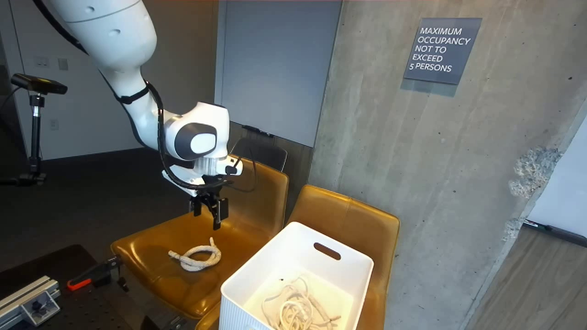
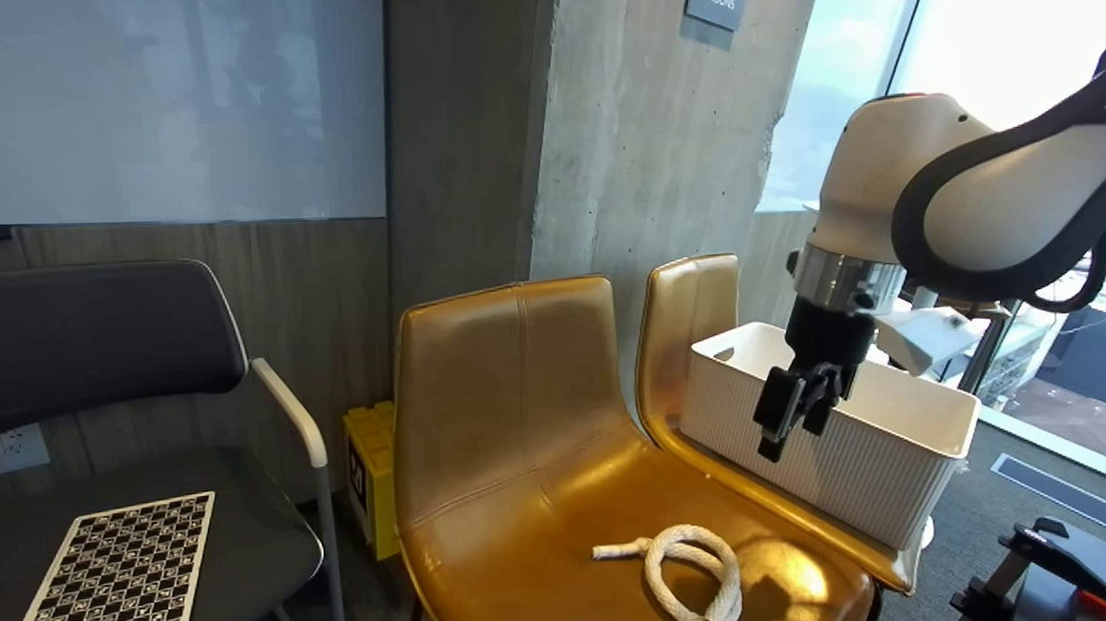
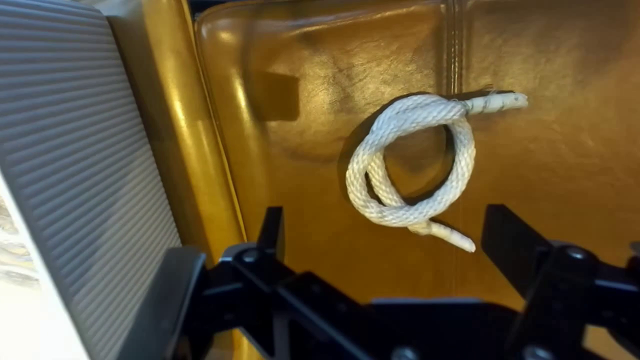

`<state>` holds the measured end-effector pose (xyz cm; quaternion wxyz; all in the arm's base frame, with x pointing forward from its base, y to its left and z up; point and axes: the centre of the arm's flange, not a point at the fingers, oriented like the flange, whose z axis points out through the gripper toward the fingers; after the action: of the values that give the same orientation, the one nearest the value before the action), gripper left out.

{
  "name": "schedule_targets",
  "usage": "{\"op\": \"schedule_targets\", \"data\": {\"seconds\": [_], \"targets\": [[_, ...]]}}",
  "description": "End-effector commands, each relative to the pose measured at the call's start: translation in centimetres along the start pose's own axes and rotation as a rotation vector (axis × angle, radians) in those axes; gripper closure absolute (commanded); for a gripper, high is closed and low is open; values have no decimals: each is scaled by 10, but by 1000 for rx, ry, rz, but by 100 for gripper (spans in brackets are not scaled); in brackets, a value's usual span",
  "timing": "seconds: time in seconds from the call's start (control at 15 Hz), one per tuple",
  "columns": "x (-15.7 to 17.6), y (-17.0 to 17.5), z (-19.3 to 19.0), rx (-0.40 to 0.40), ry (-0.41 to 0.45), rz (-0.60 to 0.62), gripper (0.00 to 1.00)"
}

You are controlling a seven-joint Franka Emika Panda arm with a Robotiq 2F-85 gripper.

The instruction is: Put the white cords in the storage container.

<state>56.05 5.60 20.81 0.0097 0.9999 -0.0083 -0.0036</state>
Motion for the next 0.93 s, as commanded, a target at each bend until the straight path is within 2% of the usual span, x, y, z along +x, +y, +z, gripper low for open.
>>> {"op": "schedule_targets", "data": {"seconds": [0.0,0.27,0.33,0.4,0.53,0.73,0.8,0.87], "targets": [[23,-15,48,-29,-8,-8,0],[31,-18,99,-50,-45,-11,0],[34,-17,109,-56,-54,-13,6],[36,-17,118,-60,-61,-14,27],[40,-16,133,-68,-74,-14,31],[44,-19,156,-82,-87,-20,56],[45,-20,163,-86,-91,-22,62],[46,-22,169,-89,-94,-24,64]]}}
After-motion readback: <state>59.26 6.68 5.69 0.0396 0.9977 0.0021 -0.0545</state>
